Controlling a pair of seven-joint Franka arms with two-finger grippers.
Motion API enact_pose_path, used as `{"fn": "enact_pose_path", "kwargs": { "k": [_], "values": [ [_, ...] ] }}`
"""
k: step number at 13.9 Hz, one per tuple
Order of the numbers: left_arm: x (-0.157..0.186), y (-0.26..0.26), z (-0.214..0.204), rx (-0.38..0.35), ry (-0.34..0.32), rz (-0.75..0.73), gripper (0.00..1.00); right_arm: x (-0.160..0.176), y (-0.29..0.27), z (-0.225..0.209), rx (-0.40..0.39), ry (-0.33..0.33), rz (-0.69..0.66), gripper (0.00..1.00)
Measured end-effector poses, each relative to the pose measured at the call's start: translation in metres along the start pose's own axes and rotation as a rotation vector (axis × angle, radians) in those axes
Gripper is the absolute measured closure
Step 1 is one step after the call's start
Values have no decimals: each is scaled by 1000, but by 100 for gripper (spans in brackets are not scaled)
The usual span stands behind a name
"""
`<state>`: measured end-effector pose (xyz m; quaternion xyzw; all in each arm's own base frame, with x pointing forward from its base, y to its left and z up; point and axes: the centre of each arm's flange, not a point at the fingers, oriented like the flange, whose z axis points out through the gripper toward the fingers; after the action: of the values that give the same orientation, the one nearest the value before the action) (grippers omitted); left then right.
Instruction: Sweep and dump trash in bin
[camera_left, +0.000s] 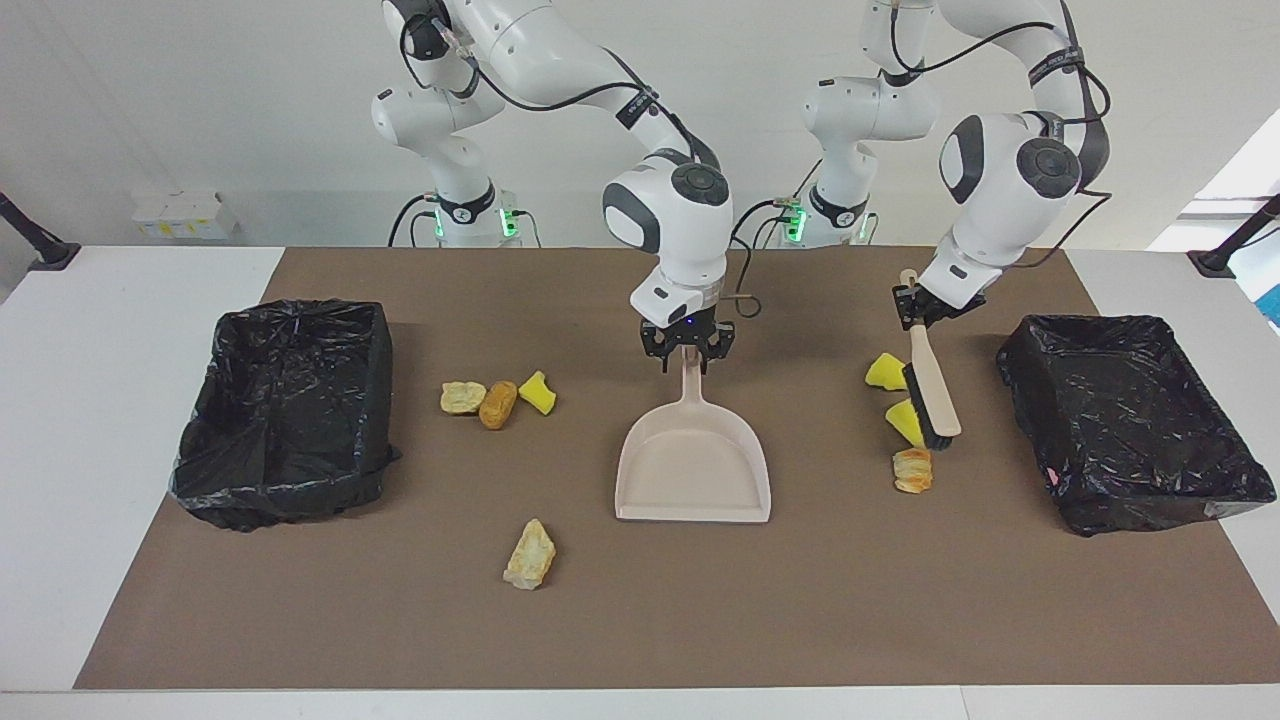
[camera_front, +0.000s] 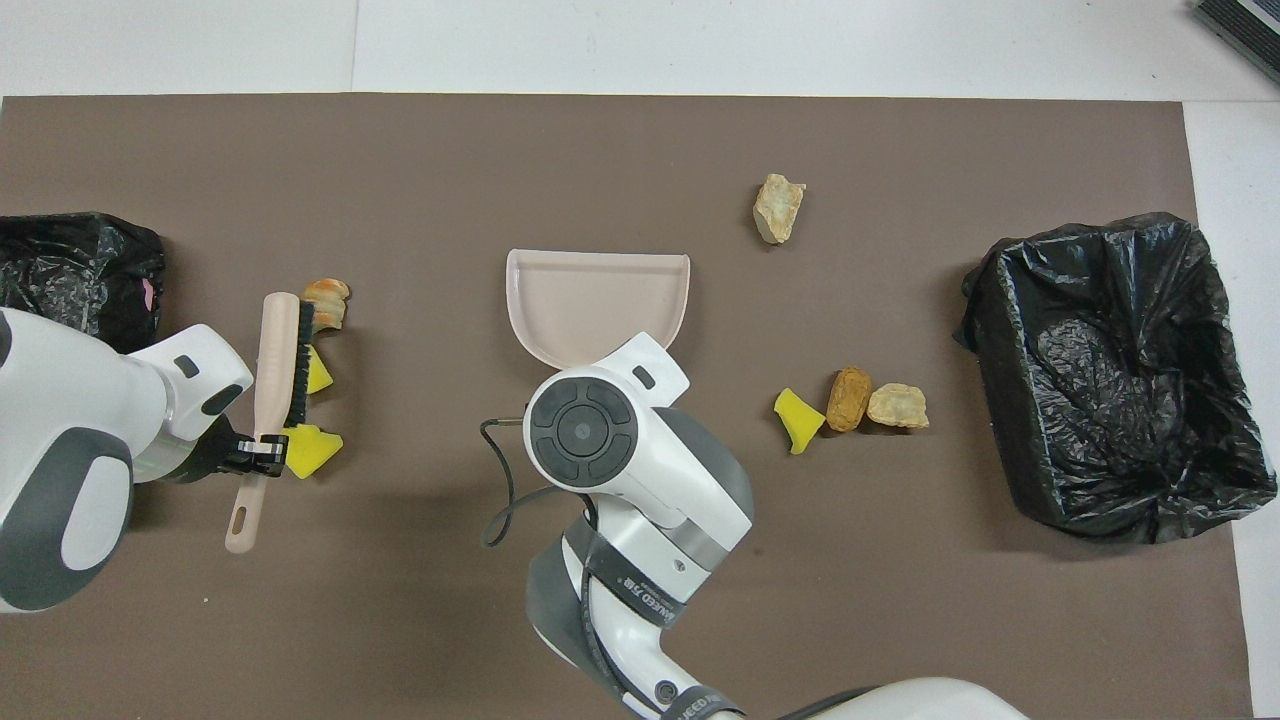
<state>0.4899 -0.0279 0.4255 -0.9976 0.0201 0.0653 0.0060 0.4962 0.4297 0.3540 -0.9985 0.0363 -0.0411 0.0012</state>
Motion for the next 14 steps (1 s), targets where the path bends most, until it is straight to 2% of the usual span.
{"fn": "enact_pose_path", "kwargs": {
  "k": [1, 2, 3, 4, 5, 7, 8, 11, 14],
  "values": [
    [6, -10, -1, 1, 6, 2, 74, -1, 0, 1, -2, -2, -1, 45],
    [12, -21, 1, 1, 6, 20, 74, -1, 0, 2, -3, -3, -2, 45],
    [17, -32, 4, 0, 8, 38, 74, -2, 0, 2, -4, -4, -5, 51],
    [21, -43, 8, 0, 12, 43, 74, -3, -1, 2, -4, -4, -9, 62],
    [24, -54, 11, 1, 16, 41, 74, -4, -1, 2, -9, -7, -13, 67],
    [28, -66, 20, 18, 15, 42, 74, -3, 0, 2, -15, -11, -36, 67],
    [30, -68, 24, 27, 14, 46, 74, -1, 4, 3, -23, -16, -92, 67],
    [36, -70, 38, 31, 7, 49, 74, 28, 37, 3, -38, -40, -419, 67],
    [39, -70, 49, 31, 1, 50, 74, 58, 83, -13, -51, -61, -618, 67]
  ]
}}
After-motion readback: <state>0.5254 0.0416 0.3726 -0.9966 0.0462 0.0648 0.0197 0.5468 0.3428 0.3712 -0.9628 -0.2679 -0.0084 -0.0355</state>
